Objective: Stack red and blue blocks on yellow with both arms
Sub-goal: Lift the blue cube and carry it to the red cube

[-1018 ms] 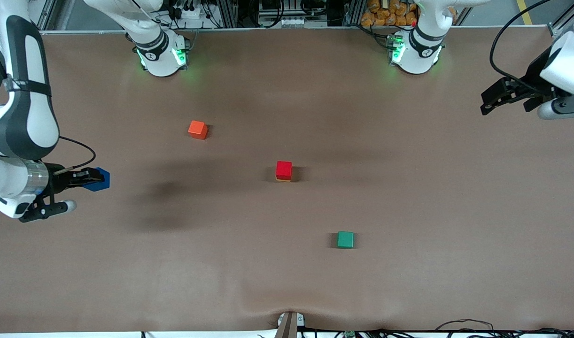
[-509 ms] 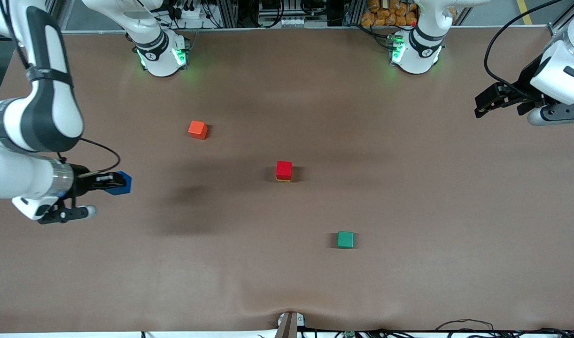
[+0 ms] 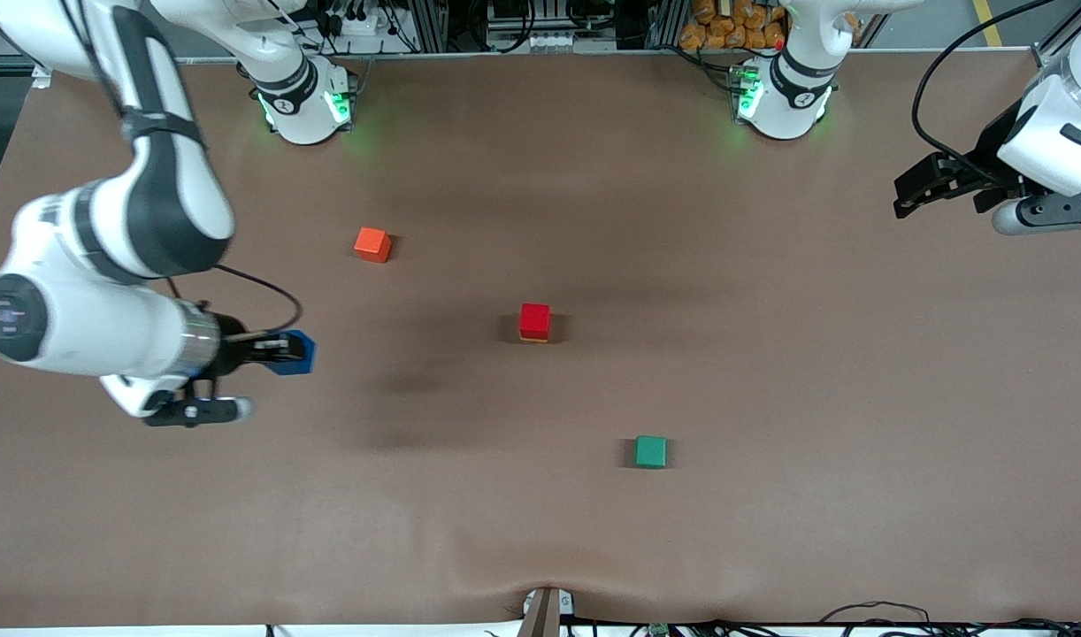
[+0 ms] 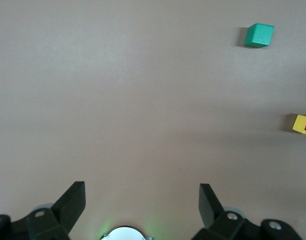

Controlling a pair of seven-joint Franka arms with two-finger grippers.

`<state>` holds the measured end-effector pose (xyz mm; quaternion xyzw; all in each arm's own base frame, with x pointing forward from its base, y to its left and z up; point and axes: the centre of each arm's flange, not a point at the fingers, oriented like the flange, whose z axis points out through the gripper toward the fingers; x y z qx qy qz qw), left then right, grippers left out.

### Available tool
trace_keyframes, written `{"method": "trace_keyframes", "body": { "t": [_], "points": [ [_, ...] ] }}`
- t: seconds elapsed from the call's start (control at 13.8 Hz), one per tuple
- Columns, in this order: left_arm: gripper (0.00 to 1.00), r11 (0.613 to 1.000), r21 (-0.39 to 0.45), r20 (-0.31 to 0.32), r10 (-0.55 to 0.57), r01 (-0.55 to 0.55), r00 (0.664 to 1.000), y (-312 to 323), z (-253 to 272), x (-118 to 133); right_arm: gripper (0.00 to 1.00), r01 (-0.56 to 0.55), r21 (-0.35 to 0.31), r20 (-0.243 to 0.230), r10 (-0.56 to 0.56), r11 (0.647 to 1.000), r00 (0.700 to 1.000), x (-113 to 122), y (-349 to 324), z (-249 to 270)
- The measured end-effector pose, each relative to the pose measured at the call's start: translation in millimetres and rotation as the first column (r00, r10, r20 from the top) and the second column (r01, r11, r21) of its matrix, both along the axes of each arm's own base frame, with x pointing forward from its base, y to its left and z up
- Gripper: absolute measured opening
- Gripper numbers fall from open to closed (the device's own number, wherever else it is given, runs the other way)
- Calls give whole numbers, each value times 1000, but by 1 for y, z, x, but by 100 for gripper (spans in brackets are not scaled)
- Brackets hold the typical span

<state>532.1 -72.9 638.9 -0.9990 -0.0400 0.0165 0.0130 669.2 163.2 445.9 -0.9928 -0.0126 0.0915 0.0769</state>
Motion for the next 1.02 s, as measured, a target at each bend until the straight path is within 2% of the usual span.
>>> {"method": "trace_keyframes", "body": {
  "t": [0.44, 0.73, 1.02],
  "points": [
    [100, 1000, 1, -7, 4, -4, 1000, 2, -2, 0, 56, 54, -15, 10, -54, 998, 998, 1, 102, -24],
    [100, 1000, 2, -15, 5, -5, 1000, 3, -6, 0, 56, 97, 33, 30, -98, 995, 995, -1, 145, -35],
    [100, 1000, 2, -18, 5, -5, 1000, 3, -10, 1, 56, 99, 35, 29, -100, 994, 995, -11, 171, -41]
  ]
}}
